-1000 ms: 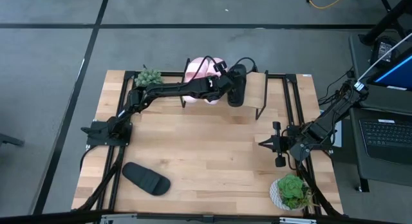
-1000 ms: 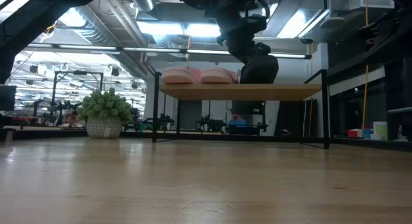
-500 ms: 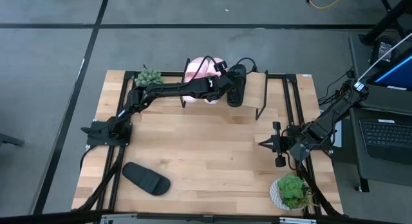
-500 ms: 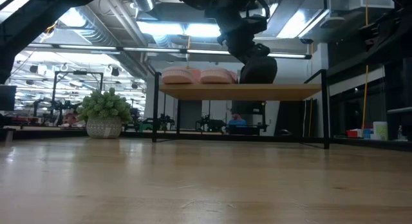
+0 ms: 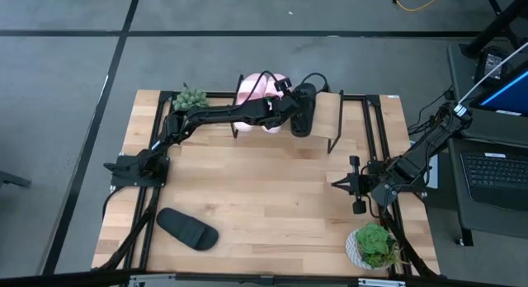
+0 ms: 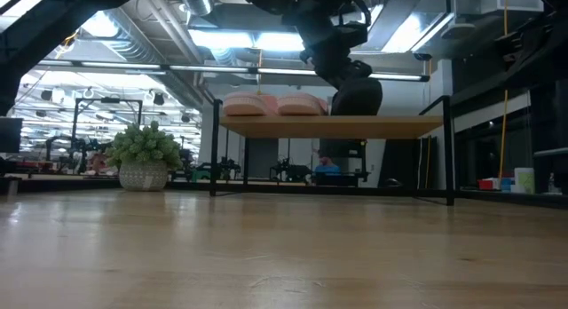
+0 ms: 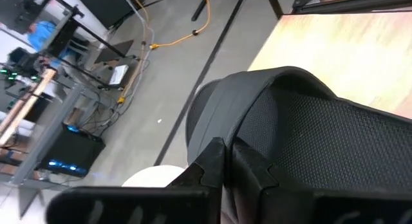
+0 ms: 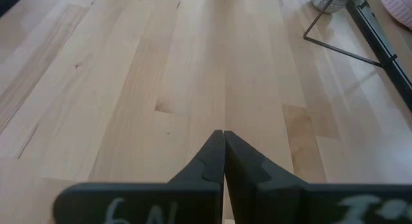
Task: Pick and place slides into the shelf
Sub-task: Put the top black slipper on the shelf
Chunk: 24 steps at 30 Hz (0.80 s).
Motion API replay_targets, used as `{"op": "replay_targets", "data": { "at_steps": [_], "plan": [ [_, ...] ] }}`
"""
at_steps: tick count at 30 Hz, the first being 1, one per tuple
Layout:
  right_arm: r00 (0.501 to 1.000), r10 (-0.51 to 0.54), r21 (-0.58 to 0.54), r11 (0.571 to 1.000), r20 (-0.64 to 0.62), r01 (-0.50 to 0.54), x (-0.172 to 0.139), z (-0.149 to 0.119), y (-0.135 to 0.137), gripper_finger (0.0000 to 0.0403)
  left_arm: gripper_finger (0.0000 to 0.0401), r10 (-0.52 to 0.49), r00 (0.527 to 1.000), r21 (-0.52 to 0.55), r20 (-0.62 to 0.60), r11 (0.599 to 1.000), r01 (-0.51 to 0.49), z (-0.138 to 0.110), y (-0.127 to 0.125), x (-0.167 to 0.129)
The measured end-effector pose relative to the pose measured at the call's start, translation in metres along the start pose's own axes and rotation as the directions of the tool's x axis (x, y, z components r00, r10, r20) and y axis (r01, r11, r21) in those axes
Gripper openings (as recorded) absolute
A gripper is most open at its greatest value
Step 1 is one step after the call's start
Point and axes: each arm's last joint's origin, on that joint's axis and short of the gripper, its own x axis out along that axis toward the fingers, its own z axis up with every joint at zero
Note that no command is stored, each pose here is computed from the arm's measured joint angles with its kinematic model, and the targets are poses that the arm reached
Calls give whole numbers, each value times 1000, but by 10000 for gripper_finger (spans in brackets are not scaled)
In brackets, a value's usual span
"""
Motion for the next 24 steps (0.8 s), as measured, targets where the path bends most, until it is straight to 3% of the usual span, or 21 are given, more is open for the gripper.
{"op": "replay_targets", "data": {
  "at_steps": [24],
  "plan": [
    [1000, 0, 20, 1000, 0, 0, 0, 0, 0, 10, 98, -5, 999, -22, -40, 1000, 4, -5, -1, 0]
  ]
}}
